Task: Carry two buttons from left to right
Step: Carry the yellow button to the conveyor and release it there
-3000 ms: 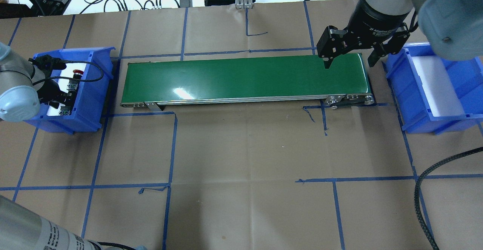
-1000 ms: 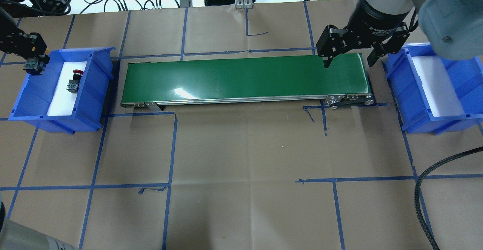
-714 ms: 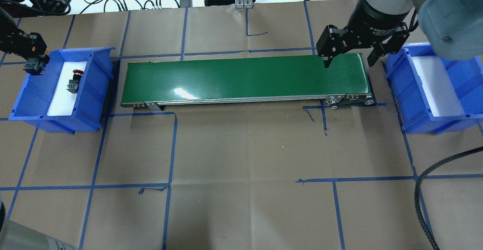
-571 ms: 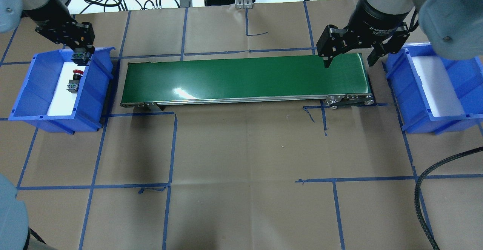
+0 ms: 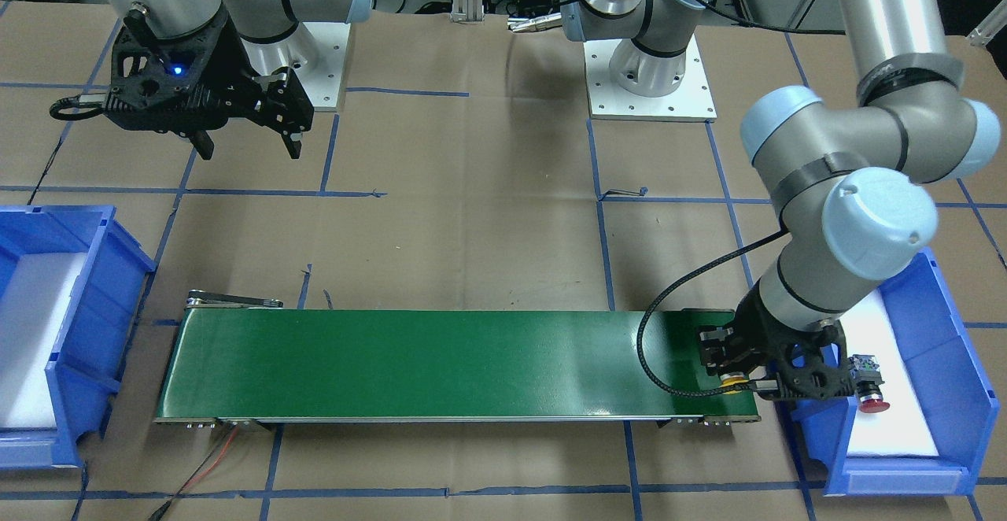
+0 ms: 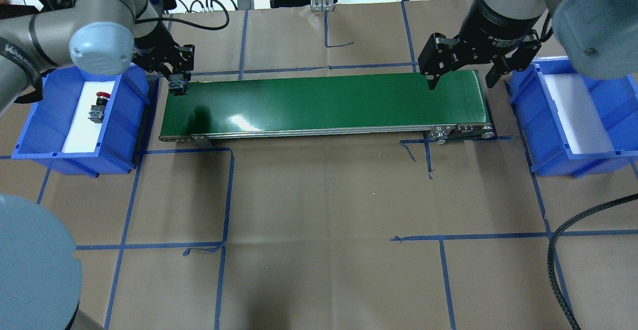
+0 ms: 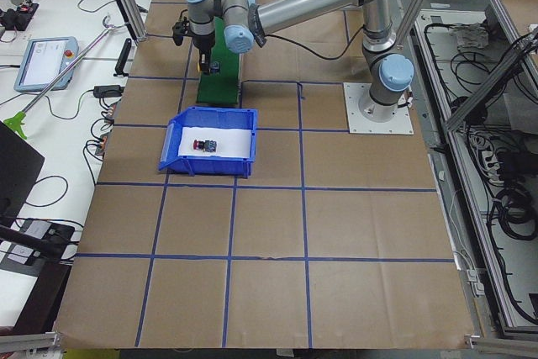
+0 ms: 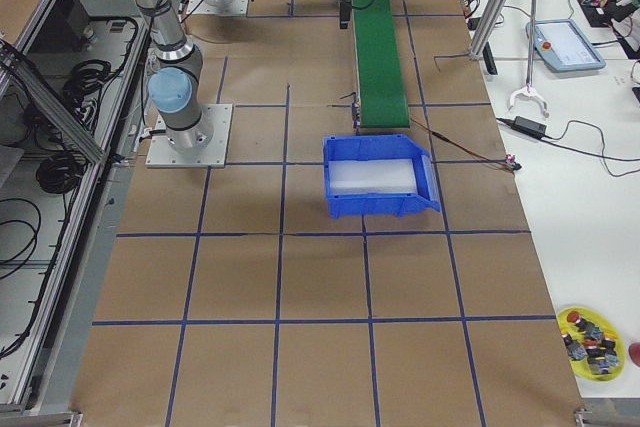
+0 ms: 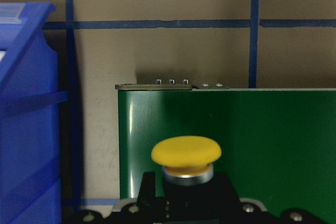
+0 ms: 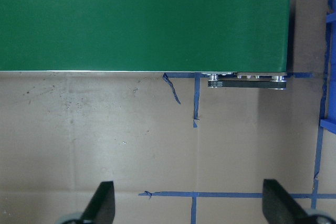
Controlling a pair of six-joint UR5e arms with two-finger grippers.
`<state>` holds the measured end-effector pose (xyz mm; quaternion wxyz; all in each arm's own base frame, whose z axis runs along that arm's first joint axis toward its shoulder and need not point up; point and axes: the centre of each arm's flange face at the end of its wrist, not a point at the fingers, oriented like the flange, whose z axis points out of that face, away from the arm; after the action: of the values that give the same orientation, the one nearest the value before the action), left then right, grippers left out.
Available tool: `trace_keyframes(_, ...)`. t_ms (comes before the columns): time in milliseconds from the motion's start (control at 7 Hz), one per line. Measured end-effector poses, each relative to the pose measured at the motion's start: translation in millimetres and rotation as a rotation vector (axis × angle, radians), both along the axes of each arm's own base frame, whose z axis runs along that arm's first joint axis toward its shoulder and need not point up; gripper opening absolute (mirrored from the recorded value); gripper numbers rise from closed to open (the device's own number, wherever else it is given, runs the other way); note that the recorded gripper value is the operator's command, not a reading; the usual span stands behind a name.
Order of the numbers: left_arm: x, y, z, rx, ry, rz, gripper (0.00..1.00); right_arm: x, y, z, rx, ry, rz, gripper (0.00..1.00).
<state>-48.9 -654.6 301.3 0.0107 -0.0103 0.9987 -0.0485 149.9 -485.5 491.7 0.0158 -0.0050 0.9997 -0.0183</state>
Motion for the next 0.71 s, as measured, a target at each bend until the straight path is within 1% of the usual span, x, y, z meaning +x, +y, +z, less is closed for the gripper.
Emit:
trace_keyframes(143,-3.2,5.4,-21.1,-0.002,0.000,0.007,0.14,-0.1,-0.1,-0.2,0.000,0.000,0.000,1.00)
trace_keyframes(286,-5.5,12.4,-35.6,0.006,0.002,0.017,0.23,-0.1,0.0,-0.5,0.001,0.000,0.000,1.00)
trace_keyframes(429,-8.7,17.6,-44.6,0.016,0.005,0.026,0.63,-0.1,0.1,-0.5,0.001,0.000,-0.001,1.00)
trace_keyframes(571,-13.1,20.5,-49.7,0.023,0.006,0.029,0.99,-0.3,0.1,-0.4,0.001,0.000,-0.001,1.00)
trace_keyframes(714,-16.0,20.8,-48.3,0.019,0.006,0.028,1.00,-0.5,0.1,-0.3,0.001,0.000,-0.001,1.00)
